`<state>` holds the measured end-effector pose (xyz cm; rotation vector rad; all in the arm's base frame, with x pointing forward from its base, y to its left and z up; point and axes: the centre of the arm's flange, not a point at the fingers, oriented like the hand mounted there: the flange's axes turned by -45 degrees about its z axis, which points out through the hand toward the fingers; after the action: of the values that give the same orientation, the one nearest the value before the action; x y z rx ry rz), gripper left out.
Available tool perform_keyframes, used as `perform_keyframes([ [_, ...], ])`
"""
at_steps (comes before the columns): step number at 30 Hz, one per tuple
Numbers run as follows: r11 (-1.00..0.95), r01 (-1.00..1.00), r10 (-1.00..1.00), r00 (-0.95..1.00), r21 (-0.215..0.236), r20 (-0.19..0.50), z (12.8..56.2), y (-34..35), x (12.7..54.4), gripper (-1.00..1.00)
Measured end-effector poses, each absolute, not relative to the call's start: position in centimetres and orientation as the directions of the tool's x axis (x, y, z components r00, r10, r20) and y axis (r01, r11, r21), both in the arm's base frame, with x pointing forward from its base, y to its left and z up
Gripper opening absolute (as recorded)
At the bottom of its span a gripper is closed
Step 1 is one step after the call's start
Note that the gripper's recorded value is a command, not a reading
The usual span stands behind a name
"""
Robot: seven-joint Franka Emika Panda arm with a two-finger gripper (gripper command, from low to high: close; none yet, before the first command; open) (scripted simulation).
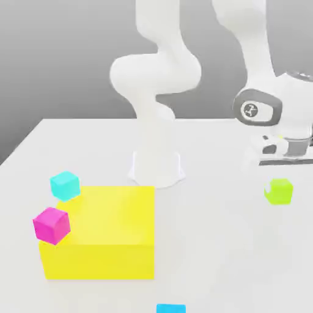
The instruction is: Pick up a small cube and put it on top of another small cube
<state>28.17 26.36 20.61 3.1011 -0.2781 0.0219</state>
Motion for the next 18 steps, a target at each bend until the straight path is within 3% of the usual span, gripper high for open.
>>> perform_keyframes([
  [5,-0.83,-0.555,-0.554,0.832,0.054,0.04,23.5,15.3,37.6,-1.0],
  [9,-0.611,-0.789,-0.788,0.614,0.054,0.047,26.4,4.5,41.8,-1.0],
  [13,-0.366,-0.93,-0.929,0.368,0.038,0.039,29.7,-5.6,42.8,-1.0],
  [18,-0.034,-0.999,-0.999,0.034,0.005,0.009,33.2,-18.1,40.2,-1.0],
])
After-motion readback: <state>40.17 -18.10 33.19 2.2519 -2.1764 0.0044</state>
